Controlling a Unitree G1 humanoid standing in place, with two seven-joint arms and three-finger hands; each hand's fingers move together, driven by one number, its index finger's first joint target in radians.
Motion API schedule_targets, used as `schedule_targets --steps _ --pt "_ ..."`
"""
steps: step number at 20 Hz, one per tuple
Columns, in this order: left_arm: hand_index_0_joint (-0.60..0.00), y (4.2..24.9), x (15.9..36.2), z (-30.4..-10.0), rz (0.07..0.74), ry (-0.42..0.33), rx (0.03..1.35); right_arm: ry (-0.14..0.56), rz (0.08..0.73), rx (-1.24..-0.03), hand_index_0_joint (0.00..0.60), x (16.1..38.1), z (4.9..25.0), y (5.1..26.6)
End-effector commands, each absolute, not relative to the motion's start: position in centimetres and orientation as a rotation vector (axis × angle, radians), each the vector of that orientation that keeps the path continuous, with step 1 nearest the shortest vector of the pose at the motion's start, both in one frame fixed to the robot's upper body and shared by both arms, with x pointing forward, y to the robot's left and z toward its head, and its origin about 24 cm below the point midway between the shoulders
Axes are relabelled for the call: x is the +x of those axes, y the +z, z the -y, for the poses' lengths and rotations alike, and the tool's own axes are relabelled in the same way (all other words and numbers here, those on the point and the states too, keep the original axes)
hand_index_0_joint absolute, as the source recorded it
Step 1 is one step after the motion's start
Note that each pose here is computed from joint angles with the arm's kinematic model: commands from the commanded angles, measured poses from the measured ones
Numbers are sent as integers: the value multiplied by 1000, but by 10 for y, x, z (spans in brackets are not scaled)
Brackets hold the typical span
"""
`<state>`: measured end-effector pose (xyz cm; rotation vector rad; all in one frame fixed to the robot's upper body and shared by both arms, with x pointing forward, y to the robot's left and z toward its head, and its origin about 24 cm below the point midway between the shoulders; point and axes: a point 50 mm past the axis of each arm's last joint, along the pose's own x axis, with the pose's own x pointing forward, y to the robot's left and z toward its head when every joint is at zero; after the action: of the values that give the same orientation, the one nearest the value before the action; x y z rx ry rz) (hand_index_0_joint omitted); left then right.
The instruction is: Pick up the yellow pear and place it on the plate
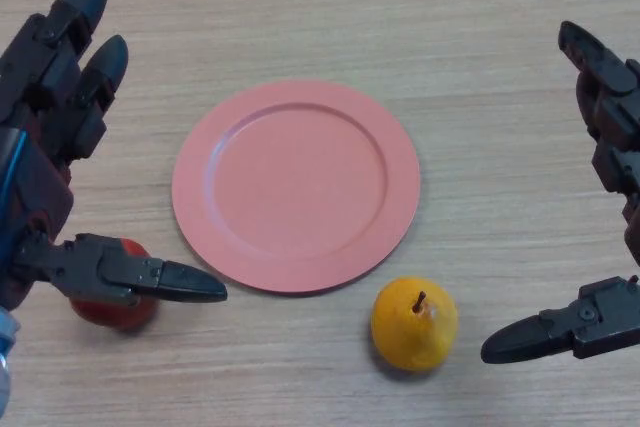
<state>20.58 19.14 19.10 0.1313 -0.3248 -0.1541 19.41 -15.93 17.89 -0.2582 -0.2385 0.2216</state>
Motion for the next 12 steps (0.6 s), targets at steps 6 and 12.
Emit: schedule_targets --steps 6,12 --pt "0 221 191 -199 537 -117 197 249 461 -304 0 185 158 203" --pt "0 215 196 -201 547 -97 191 245 434 -276 0 193 162 188"
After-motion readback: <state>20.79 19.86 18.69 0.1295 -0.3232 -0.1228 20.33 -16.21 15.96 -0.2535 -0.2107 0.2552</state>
